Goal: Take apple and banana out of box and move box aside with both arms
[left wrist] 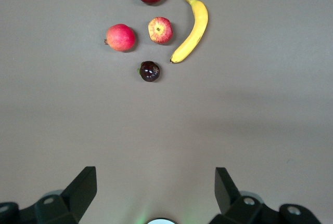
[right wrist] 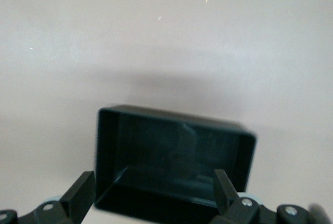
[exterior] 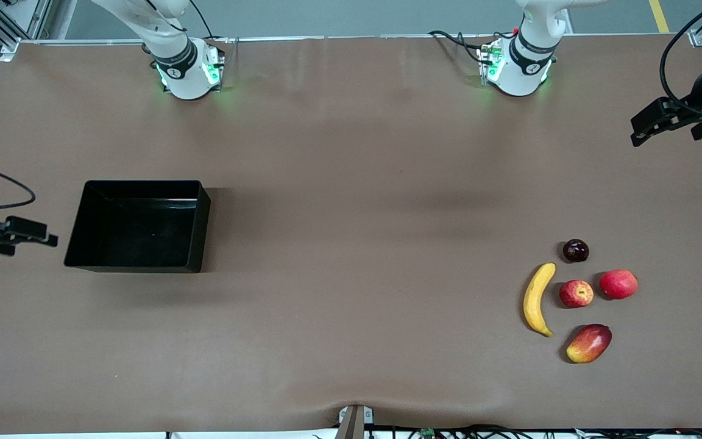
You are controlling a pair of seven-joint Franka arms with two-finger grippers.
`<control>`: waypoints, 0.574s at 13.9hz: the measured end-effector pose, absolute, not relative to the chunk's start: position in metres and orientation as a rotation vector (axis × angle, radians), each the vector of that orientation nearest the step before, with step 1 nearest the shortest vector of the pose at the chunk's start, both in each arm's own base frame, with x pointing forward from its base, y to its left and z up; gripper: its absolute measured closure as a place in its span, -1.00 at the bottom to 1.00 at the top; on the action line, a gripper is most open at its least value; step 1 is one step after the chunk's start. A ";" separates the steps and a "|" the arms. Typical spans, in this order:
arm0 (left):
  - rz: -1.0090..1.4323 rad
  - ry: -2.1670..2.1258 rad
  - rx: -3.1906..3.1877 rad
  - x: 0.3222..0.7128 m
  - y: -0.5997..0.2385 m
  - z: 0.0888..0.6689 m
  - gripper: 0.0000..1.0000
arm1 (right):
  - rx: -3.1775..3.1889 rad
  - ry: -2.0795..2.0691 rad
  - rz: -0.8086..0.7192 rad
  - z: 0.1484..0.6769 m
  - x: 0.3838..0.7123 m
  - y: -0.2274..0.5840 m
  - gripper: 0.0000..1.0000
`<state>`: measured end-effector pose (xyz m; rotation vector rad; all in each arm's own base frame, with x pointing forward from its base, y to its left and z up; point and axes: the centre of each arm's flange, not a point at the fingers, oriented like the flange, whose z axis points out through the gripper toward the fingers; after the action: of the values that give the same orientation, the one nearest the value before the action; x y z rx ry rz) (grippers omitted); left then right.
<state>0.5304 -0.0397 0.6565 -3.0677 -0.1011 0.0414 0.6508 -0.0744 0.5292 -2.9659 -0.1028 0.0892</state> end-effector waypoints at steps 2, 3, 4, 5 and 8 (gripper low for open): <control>0.048 -0.100 -3.068 0.531 -0.040 0.654 -1.00 | -2.976 0.055 0.190 0.563 0.628 -0.034 -1.00; 0.048 -0.099 -3.069 0.531 -0.041 0.654 -1.00 | -2.988 0.123 0.225 0.581 0.614 -0.014 -1.00; 0.047 -0.098 -3.069 0.531 -0.041 0.655 -1.00 | -3.004 0.158 0.235 0.600 0.599 0.001 -1.00; 0.046 -0.097 -3.069 0.530 -0.041 0.655 -1.00 | -3.023 0.173 0.221 0.618 0.583 0.010 -1.00; 0.043 -0.096 -3.070 0.531 -0.041 0.655 -1.00 | -3.107 0.193 0.130 0.642 0.539 0.013 -1.00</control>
<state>0.5306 -0.0414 0.6552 -3.0701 -0.0963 0.0433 0.5390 0.0135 0.6418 -3.1069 0.1934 0.1302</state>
